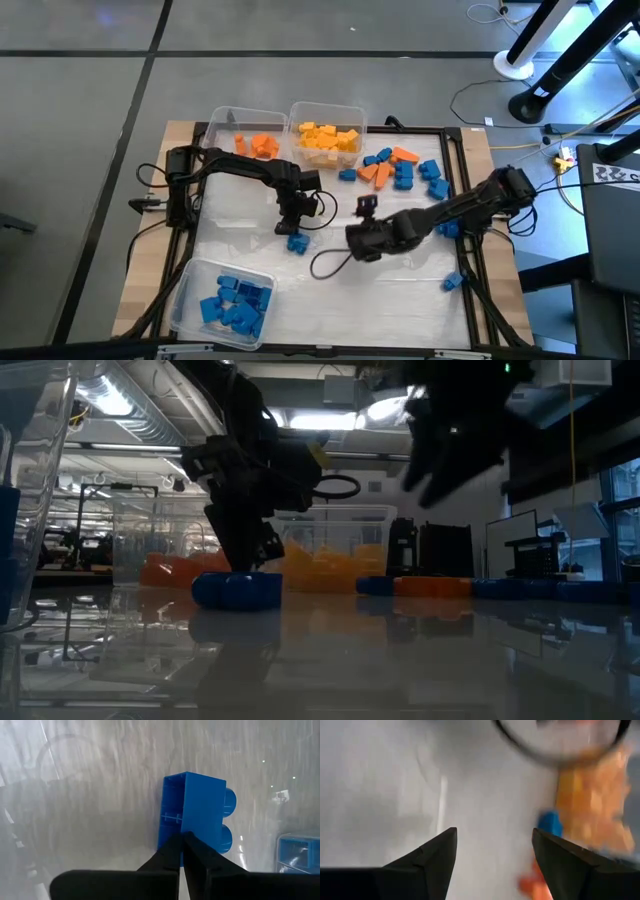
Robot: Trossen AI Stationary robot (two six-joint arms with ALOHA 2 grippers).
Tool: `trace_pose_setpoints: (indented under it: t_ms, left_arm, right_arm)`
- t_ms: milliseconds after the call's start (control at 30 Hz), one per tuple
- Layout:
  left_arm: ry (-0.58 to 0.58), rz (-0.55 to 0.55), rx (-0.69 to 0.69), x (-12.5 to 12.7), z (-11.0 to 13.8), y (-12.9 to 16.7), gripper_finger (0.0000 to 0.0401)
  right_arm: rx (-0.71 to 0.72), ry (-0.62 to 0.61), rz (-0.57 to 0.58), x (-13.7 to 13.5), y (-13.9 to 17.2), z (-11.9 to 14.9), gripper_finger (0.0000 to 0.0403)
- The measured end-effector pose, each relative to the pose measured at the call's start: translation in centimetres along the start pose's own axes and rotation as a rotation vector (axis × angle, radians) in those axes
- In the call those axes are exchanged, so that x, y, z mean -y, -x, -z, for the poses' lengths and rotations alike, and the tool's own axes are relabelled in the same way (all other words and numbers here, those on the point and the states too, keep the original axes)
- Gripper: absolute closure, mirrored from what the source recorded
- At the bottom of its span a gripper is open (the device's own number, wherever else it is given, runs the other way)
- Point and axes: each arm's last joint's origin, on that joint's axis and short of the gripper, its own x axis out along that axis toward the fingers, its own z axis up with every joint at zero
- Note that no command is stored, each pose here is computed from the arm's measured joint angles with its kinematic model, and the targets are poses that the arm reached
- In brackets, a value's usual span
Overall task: Sort blocks
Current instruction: Put the blue game piece into the bottom transparent bin
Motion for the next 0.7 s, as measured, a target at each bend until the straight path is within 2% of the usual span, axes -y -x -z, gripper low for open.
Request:
trace_pose_setpoints:
  t_ms: [133, 400, 600, 700]
  left_arm:
    - [0.027, 0.0, 0.002, 0.0, 0.0, 0.0, 0.0395]
    - [0.067, 0.001, 0.005, 0.0, 0.0, 0.0, 0.0394]
    - [0.098, 0.002, 0.006, 0.0, -0.1, 0.0, 0.0394]
    - [0.115, 0.001, 0.006, 0.0, -0.1, 0.0, 0.0394]
  right_arm:
    - [0.172, -0.006, 0.03, -2.2, 0.0, -1.0, 0.0143]
    - [0.522, -0.029, -0.022, -6.7, -3.8, -1.5, 0.0143]
    - [0.683, 0.045, -0.124, -9.1, -7.0, -2.6, 0.0143]
    - [0.693, 0.083, -0.179, -9.8, -8.8, -2.8, 0.0143]
